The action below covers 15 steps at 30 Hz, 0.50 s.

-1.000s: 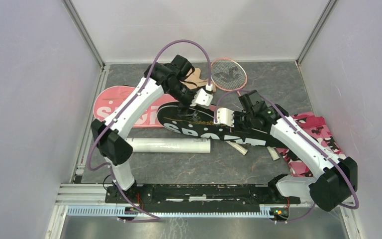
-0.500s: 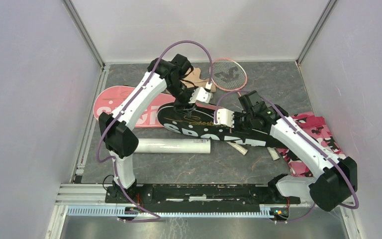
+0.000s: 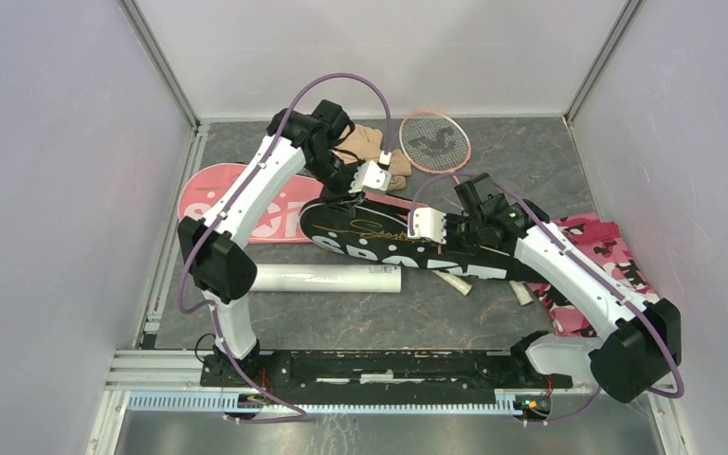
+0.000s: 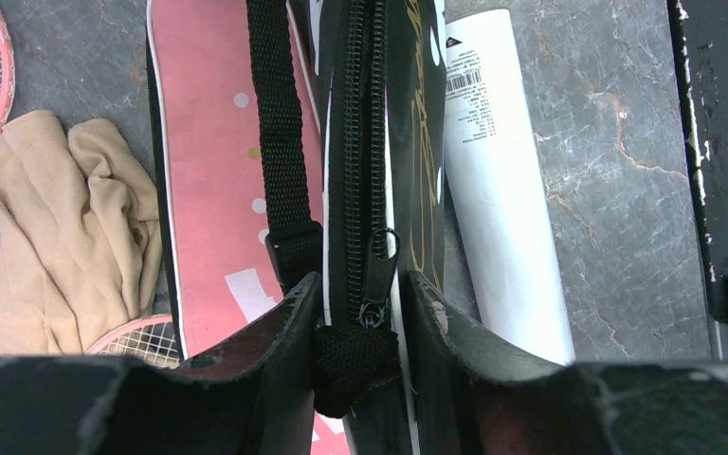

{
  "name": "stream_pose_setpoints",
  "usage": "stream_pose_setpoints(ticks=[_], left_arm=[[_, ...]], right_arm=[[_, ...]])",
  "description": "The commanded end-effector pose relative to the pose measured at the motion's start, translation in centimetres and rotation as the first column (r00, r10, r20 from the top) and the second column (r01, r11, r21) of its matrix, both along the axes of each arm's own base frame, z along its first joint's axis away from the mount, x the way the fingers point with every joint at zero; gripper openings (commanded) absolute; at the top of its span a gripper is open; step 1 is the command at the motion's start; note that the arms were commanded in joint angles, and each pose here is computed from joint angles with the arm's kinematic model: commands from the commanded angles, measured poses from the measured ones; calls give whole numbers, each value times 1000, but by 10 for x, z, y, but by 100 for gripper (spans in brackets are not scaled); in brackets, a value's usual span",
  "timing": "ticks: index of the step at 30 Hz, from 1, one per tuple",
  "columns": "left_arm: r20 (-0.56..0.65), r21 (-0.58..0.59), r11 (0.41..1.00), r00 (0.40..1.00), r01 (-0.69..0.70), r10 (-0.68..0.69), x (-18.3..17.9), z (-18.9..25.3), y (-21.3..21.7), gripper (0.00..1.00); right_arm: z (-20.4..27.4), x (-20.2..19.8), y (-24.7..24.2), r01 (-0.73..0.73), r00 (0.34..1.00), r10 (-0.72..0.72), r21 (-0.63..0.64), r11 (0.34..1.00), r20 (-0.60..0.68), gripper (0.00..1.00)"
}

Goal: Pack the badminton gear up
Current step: Adjust the racket bag at the center of the board.

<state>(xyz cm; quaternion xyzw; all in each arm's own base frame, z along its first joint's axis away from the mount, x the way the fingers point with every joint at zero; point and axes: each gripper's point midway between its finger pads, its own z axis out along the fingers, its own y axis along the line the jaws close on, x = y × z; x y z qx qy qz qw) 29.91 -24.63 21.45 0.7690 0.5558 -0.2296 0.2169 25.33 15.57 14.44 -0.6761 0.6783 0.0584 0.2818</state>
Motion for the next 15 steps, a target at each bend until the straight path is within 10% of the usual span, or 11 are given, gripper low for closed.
stream_pose_setpoints(ticks=[1,15], left_arm=[[56,-6,1000,998,21,-21,-2,14,13,42],[64,-51,999,998,12,-8,-3,23,24,32]], right_arm=[[-14,-16,-24,23,998,-28,-90,996,-57,0],[-7,-9,-30,48,998,-52,-112,993,-30,0]])
